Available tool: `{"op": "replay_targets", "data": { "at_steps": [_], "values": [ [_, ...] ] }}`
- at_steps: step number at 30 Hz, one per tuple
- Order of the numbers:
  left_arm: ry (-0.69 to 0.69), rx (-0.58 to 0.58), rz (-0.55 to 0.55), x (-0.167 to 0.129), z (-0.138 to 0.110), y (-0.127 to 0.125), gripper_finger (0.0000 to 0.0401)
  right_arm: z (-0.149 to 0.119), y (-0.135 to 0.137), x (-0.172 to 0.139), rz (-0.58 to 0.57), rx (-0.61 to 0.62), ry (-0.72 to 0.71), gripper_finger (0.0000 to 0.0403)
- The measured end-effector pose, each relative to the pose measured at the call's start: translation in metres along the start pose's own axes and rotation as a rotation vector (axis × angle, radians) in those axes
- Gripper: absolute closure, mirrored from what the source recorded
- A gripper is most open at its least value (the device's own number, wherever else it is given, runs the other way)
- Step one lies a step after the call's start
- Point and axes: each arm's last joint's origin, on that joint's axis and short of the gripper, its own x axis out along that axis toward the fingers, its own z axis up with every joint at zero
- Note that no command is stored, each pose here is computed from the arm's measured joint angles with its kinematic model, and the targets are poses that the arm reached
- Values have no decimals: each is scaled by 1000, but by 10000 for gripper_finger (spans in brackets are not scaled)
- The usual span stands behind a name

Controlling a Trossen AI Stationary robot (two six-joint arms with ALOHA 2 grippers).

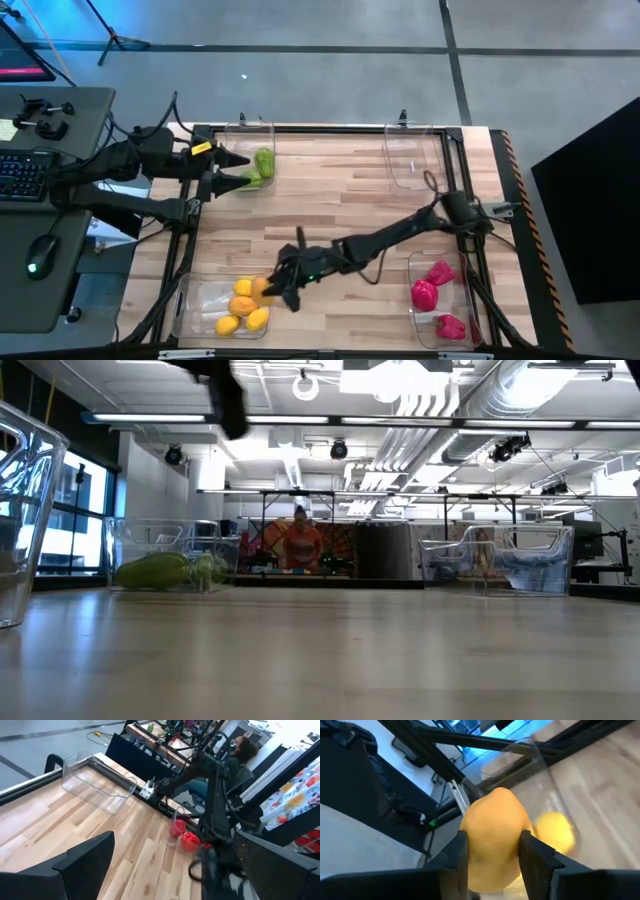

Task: Sort produce into baskets
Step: Put the lemon into the bottom left transparent bin, then return to Home Position

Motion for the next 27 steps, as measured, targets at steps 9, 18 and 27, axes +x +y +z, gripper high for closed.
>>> {"op": "replay_targets", "data": {
  "at_steps": [9,18,27],
  "values": [
    [13,11,-25,0,-3,-5,6,14,14,38,21,-3,-16,288],
    [22,32,-57,-1,-5,-10,6,26,4,44,137,-46,54,243],
    [0,28,-24,-4,-6,-11,6,26,3,43,122,-69,86,89]
  ]
}}
